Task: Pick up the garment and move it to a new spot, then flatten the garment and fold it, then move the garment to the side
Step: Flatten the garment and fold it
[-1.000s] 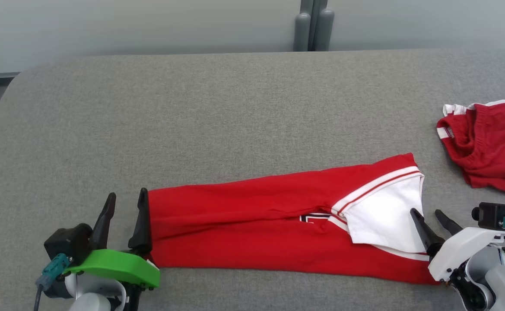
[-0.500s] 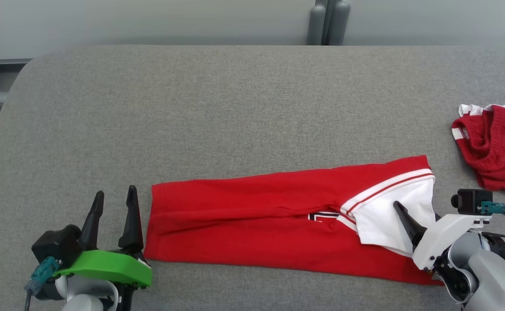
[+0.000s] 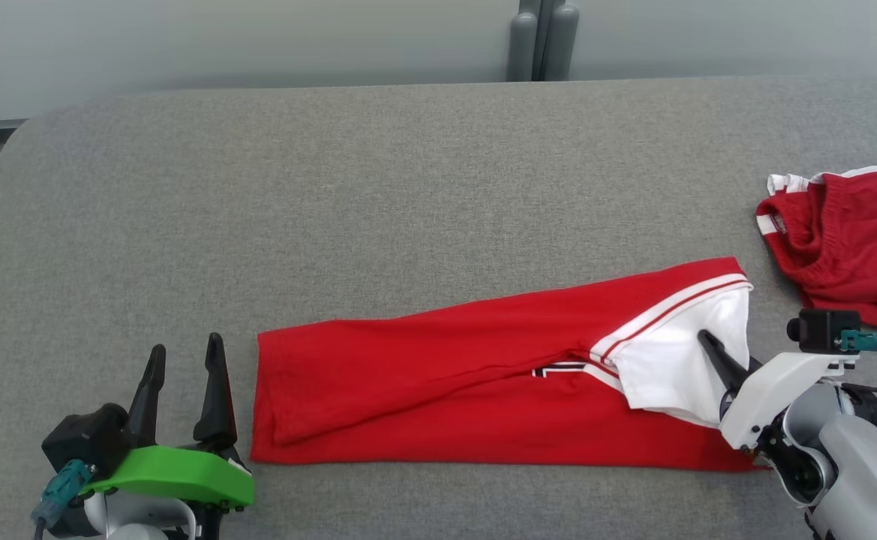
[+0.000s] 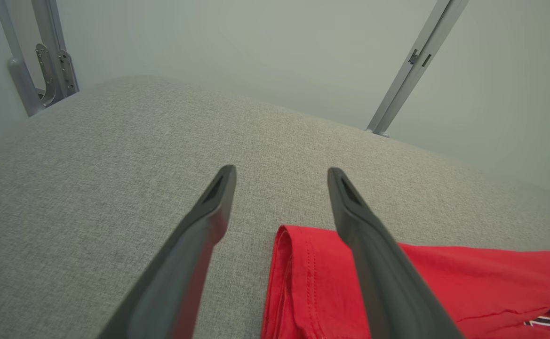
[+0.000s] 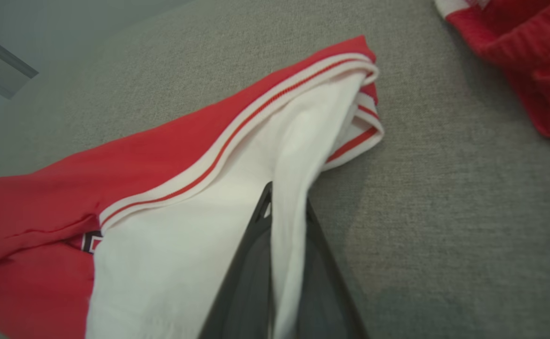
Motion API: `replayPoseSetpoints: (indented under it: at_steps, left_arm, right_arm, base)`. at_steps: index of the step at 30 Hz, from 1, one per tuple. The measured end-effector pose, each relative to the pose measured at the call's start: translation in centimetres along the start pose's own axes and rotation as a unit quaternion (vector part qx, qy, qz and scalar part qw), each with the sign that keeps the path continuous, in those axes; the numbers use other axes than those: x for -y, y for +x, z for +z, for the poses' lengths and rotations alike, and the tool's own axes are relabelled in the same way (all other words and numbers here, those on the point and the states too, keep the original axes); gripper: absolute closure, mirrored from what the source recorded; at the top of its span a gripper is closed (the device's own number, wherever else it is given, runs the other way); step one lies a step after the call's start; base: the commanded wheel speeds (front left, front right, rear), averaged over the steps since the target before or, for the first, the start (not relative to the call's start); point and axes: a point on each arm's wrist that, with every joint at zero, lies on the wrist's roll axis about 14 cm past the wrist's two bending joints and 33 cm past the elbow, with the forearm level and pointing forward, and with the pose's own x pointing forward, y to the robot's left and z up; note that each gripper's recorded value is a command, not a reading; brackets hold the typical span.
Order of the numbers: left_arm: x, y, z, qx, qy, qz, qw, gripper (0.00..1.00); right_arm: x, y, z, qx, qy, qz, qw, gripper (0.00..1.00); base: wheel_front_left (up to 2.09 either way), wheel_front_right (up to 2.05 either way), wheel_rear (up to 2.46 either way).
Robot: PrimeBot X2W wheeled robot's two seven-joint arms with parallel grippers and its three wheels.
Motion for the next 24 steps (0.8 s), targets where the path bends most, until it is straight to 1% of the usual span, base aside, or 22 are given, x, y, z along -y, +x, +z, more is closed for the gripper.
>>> replayPoseSetpoints:
  at_steps: [3,9,14,17,19,24]
  left_arm:
    - [0.4,0.0,-0.2,-0.002,-0.001,-0.005,1.000,0.00]
    - [1.9,0.2,0.0,0.003,-0.005,-0.024,1.000,0.00]
    - [2.7,0.0,-0.2,0.001,-0.004,-0.035,0.999,0.00]
    - [3.3,-0.1,-0.1,0.003,-0.006,-0.043,0.999,0.00]
    - [3.7,-0.1,0.0,0.003,-0.007,-0.048,0.999,0.00]
    - [4.1,-0.4,-0.1,0.004,-0.004,-0.055,0.998,0.00]
  right_arm:
    - [1.0,-0.5,1.2,0.016,-0.006,-0.010,1.000,1.00]
    - [4.7,-2.4,4.2,0.048,-0.030,-0.047,0.997,1.00]
    - [6.1,-3.9,5.9,0.068,-0.035,-0.060,0.995,1.00]
    - [5.7,-4.3,6.6,0.080,-0.027,-0.053,0.995,1.00]
    - [4.7,-4.3,6.9,0.085,-0.021,-0.039,0.995,1.00]
    - [0.2,-3.6,7.0,0.083,-0.015,0.026,0.996,1.00]
  base:
    - [0.00,0.00,0.00]
    - [0.00,0.00,0.00]
    - [0.00,0.00,0.00]
    - [0.00,0.00,0.00]
    - [0.00,0.00,0.00]
    - [0.00,0.00,0.00]
